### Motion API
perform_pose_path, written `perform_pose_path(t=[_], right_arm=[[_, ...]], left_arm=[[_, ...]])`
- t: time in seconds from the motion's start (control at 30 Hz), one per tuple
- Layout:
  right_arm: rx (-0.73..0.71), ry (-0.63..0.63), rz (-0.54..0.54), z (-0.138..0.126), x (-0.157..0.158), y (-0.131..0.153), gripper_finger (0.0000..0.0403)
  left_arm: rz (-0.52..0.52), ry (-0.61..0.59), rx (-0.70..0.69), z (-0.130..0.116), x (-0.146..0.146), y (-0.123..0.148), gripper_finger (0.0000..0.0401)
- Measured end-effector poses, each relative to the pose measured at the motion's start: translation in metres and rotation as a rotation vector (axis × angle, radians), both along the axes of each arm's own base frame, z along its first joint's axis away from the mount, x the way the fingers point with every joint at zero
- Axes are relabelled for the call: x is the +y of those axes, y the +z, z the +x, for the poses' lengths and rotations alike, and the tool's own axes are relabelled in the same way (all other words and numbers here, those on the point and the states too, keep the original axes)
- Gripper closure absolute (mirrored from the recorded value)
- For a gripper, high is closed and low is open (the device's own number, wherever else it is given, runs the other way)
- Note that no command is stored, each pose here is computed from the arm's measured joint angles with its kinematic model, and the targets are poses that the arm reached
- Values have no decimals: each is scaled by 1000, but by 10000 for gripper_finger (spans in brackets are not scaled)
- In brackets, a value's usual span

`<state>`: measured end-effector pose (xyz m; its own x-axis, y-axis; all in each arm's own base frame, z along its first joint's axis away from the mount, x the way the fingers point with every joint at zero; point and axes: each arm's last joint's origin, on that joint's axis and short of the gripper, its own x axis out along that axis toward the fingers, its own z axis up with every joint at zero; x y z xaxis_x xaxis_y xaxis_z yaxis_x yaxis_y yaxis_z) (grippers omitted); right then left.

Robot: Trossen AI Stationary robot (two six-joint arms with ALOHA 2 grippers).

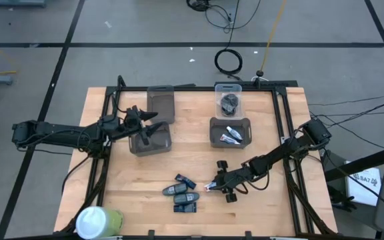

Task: Pick & Place Travel size toiletries
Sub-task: Put the white toothpaste into the bottom right black bin

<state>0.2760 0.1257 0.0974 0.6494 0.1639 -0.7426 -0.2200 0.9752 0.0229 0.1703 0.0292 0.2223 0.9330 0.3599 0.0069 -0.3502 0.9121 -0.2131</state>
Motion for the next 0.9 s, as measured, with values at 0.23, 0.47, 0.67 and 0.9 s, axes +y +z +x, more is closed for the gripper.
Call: perform_pose_path(t=[0.23, 0.47, 0.67, 0.9], right_arm=[[-1, 12, -9, 0, 0, 0, 271], [-3, 26, -18, 0, 0, 0, 292], [-2, 30, -18, 0, 0, 0, 326], [-4, 38, -24, 0, 0, 0, 346]], left_arm=[[0, 0, 0, 0, 0, 0, 130], [0, 0, 0, 0, 0, 0, 130], [0, 0, 0, 0, 0, 0, 130], [0, 0, 0, 0, 0, 0, 130]])
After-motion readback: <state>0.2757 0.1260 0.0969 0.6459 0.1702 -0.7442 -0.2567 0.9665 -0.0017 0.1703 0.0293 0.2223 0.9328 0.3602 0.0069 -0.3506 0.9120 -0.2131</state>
